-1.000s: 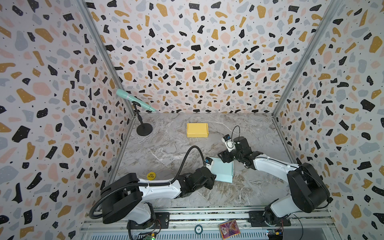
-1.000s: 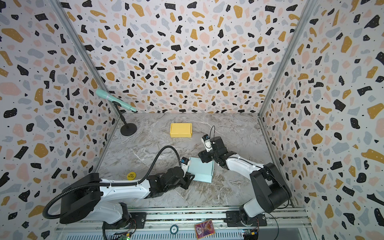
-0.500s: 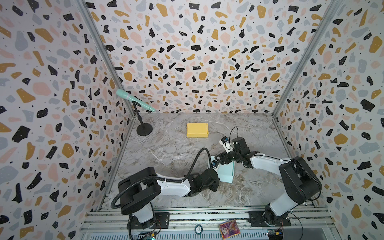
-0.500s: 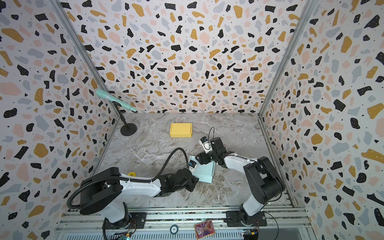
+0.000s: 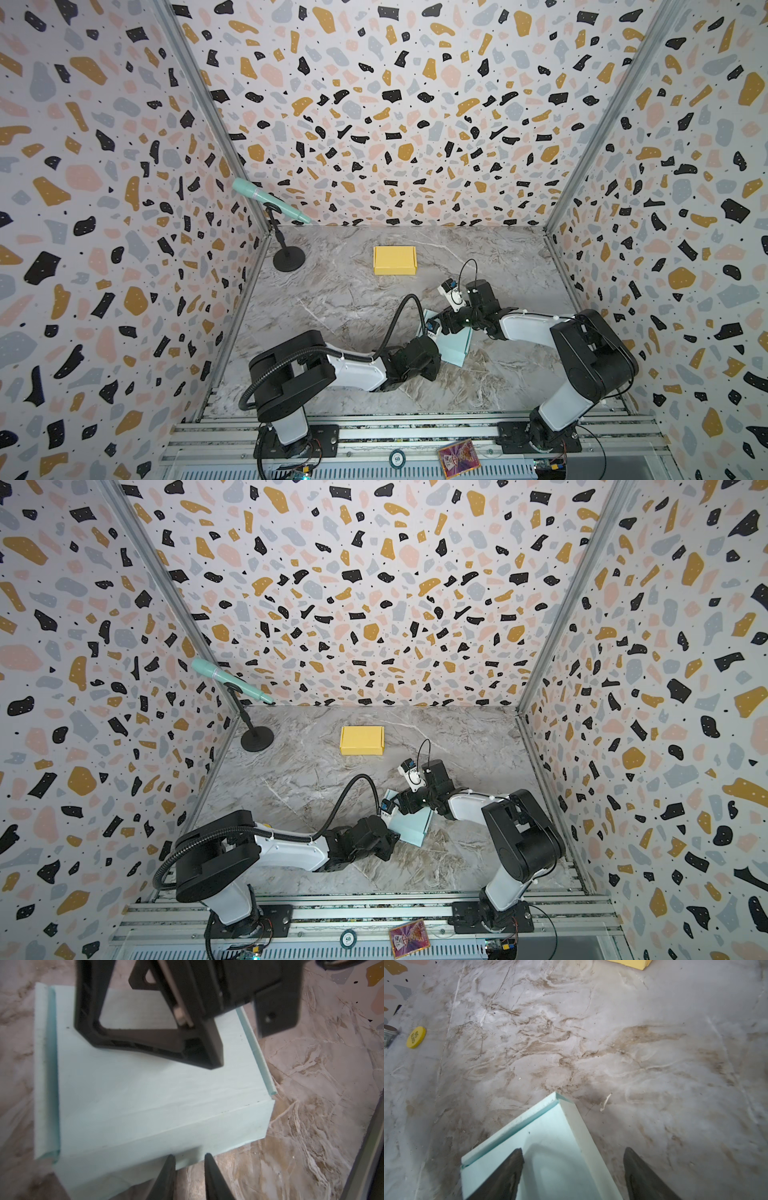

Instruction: Fold the paper box

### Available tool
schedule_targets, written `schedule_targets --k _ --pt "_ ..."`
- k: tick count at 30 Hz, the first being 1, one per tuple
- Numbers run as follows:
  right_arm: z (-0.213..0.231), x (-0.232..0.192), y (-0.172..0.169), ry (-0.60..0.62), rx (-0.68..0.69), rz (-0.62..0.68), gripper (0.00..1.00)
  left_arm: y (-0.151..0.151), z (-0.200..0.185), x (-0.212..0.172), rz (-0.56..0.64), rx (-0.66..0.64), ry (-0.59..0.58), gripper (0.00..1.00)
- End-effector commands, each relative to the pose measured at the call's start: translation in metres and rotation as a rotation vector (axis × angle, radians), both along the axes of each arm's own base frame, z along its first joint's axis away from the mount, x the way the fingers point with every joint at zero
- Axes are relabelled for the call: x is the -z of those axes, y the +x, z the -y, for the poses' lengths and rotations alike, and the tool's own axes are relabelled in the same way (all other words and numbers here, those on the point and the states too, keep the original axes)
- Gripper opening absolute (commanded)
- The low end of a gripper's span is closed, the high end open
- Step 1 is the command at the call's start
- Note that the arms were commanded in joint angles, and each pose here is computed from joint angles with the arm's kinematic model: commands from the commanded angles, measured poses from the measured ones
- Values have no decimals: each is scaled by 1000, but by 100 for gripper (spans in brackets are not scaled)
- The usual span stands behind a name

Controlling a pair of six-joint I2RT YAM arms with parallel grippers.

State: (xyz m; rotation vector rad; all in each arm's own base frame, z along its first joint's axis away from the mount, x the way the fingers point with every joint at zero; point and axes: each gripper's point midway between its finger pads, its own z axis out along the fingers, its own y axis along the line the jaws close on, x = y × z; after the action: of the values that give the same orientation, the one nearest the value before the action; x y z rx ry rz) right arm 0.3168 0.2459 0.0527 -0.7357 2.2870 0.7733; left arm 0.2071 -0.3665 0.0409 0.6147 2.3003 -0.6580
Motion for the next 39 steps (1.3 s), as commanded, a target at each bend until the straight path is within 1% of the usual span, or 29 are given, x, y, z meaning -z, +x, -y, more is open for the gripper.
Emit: schedule_targets --k 1,15,19,27,30,39 --pt "-1 17 -27 14 -37 -105 77 19 8 -11 55 -22 -33 27" --pt "-24 17 -52 55 -117 -146 76 30 10 -6 98 -37 -25 28" --pt "-29 17 -60 70 -133 -161 76 33 7 -6 120 -54 -39 33" --pt "-43 22 -79 91 -183 -200 76 38 7 -5 144 -74 -56 35" --pt "-44 21 -80 94 -182 -198 76 38 4 -6 147 -87 -62 36" --pt "-42 16 -76 89 -157 -174 76 31 -7 8 118 -91 -58 38"
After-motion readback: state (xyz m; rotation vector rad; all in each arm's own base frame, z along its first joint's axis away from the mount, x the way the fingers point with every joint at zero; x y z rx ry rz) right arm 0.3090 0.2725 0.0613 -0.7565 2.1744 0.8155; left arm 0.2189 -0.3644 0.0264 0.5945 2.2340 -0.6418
